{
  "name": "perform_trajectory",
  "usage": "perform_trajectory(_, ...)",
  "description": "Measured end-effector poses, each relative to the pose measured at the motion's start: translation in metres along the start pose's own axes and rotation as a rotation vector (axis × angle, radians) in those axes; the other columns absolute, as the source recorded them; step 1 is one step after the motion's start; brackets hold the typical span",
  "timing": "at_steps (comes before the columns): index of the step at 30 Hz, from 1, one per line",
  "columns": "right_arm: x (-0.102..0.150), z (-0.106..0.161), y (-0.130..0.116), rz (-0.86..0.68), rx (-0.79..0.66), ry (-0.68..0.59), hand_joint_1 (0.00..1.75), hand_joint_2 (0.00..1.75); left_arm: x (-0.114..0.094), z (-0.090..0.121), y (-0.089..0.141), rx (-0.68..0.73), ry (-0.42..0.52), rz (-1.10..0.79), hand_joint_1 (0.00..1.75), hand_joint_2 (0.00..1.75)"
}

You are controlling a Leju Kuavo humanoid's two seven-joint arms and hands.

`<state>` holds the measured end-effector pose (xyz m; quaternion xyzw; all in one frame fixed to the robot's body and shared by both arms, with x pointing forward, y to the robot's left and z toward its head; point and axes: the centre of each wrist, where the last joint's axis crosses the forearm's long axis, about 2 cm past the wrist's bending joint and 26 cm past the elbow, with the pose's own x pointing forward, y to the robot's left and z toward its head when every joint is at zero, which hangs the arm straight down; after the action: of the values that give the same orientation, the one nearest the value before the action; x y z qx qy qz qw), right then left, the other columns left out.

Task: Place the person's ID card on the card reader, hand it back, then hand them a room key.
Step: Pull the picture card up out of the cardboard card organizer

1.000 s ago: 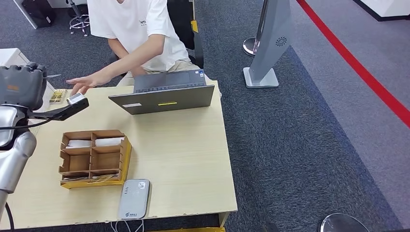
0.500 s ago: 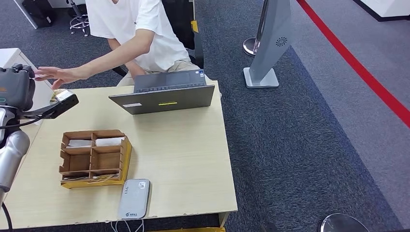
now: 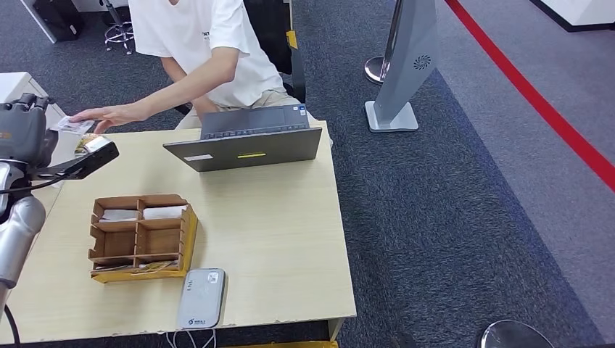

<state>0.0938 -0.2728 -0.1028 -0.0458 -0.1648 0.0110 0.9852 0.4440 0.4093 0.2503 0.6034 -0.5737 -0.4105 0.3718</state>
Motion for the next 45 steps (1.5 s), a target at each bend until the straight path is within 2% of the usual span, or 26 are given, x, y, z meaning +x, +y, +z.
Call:
perform_trajectory(1, 0.0, 0.0, 0.0, 0.0, 0.0, 0.0, 0.0, 1.75, 0.0, 0.001, -0.001, -0.002, 0.001, 0.002, 0.0, 1.75)
perform_trajectory(2, 0.0, 0.0, 0.0, -0.001, 0.0, 0.001, 0.0, 1.75, 0.0, 0.001, -0.001, -0.005, 0.001, 0.003, 0.0, 1.31)
perform_trajectory(5, 0.0, 0.0, 0.0, -0.001, 0.0, 0.001, 0.0, 1.75, 0.001, 0.003, -0.003, -0.01, 0.002, 0.007, 0.0, 1.31)
perform_trajectory(6, -0.001, 0.0, 0.0, -0.001, 0.0, 0.001, 0.0, 1.75, 0.001, 0.004, -0.003, -0.009, 0.001, 0.01, 0.0, 1.75)
perform_trajectory(10, -0.001, 0.0, 0.0, -0.001, -0.001, 0.002, 0.0, 1.75, 0.005, 0.014, -0.009, 0.032, -0.02, 0.034, 0.0, 1.75)
perform_trajectory(20, -0.002, 0.001, 0.002, 0.013, 0.003, 0.003, 0.0, 1.75, 0.016, 0.059, -0.032, 0.21, -0.083, 0.022, 0.0, 1.75)
perform_trajectory(27, -0.003, 0.001, 0.003, 0.011, 0.006, 0.0, 0.0, 1.75, 0.02, 0.067, -0.036, 0.138, -0.095, 0.074, 0.0, 1.75)
perform_trajectory(33, -0.008, 0.001, 0.003, -0.008, 0.004, -0.002, 0.0, 1.75, 0.036, 0.079, -0.033, 0.073, -0.142, 0.131, 0.0, 1.75)
perform_trajectory(45, -0.019, 0.003, 0.003, -0.029, 0.001, 0.0, 0.0, 1.75, 0.069, 0.103, -0.014, 0.129, -0.23, 0.157, 0.0, 1.75)
